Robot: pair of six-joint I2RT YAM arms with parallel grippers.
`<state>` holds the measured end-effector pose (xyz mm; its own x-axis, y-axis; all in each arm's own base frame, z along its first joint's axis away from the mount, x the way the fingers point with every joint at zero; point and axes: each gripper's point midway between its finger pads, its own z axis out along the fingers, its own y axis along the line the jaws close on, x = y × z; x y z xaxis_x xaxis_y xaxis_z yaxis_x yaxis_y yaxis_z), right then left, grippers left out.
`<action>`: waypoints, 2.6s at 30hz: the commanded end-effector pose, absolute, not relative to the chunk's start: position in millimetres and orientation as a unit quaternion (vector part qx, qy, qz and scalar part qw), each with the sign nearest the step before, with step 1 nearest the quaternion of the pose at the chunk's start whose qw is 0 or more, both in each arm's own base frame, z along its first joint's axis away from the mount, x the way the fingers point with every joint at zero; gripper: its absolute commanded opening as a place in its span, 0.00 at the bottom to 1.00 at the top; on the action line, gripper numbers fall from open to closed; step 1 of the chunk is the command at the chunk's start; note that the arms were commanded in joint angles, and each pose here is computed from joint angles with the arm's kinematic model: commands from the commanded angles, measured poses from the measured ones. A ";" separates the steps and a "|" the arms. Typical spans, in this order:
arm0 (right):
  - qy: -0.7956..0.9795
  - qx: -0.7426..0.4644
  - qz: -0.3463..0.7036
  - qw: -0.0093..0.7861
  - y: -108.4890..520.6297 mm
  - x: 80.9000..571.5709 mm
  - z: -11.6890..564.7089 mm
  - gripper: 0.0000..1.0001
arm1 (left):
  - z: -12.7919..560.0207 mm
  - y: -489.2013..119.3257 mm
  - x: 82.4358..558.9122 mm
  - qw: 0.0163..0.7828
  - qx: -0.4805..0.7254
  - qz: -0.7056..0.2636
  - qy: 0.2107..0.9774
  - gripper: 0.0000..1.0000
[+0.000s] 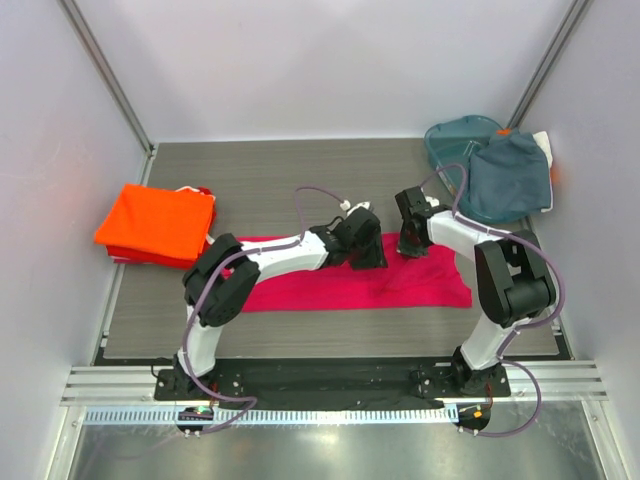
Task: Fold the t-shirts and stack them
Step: Fold the tshirt
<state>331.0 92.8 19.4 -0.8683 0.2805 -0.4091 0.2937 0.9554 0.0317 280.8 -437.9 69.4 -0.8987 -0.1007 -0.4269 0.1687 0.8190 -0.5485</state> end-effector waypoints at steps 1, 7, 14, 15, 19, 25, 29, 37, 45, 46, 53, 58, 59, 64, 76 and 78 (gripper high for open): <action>0.962 0.162 -0.011 0.218 94.3 337.6 22.4 0.01 | 61.2 -448.5 281.1 0.198 0.010 -0.295 0.935 0.40; 0.957 0.195 -0.052 0.207 70.4 301.2 22.1 0.01 | 35.3 -448.0 287.0 0.172 -0.012 -0.260 0.950 0.38; 0.950 0.238 -0.093 0.180 45.9 248.2 30.6 0.01 | 10.3 -433.6 281.0 0.140 -0.020 -0.215 0.966 0.33; 0.944 0.247 -0.081 0.201 44.8 246.5 42.1 0.01 | 8.5 -433.4 280.5 0.138 -0.021 -0.214 0.967 0.32; 0.935 0.276 -0.068 0.211 36.2 212.1 54.4 0.01 | 8.4 -432.7 282.6 0.142 -0.018 -0.213 0.967 0.33; 0.932 0.277 0.021 0.234 67.8 187.1 76.2 0.01 | 15.0 -434.0 282.6 0.146 -0.011 -0.217 0.965 0.33; 0.921 0.281 0.008 0.270 58.1 195.0 91.6 0.18 | 34.7 -440.0 283.7 0.162 0.001 -0.242 0.957 0.36; 0.915 0.282 0.016 0.290 66.0 218.4 87.9 0.33 | 89.0 -434.9 271.6 0.206 0.031 -0.275 0.938 0.44; 0.926 0.283 -0.026 0.249 62.6 215.7 55.2 0.20 | 85.1 -437.6 269.2 0.205 0.036 -0.280 0.937 0.44; 0.924 0.296 -0.035 0.240 59.4 210.2 50.1 0.19 | 83.8 -438.9 270.2 0.206 0.038 -0.280 0.937 0.44; 0.920 0.317 -0.064 0.221 47.2 196.9 39.1 0.16 | 63.3 -453.8 300.5 0.198 0.038 -0.251 0.947 0.42; 0.926 0.314 -0.098 0.184 33.9 191.4 23.4 0.01 | 48.7 -458.5 325.0 0.191 0.033 -0.239 0.952 0.42; 0.927 0.313 -0.105 0.180 31.3 189.2 21.1 0.01 | 45.6 -455.6 325.6 0.188 0.032 -0.231 0.954 0.41; 0.933 0.311 -0.070 0.164 41.0 175.8 15.7 0.01 | 37.8 -449.1 335.5 0.179 0.024 -0.229 0.956 0.42; 0.913 0.322 -0.058 0.244 34.8 201.6 73.4 0.01 | 117.8 -430.1 339.4 0.225 0.062 -0.272 0.934 0.43; 0.912 0.309 -0.038 0.266 39.7 213.3 88.2 0.01 | 140.1 -409.6 341.1 0.244 0.061 -0.271 0.929 0.44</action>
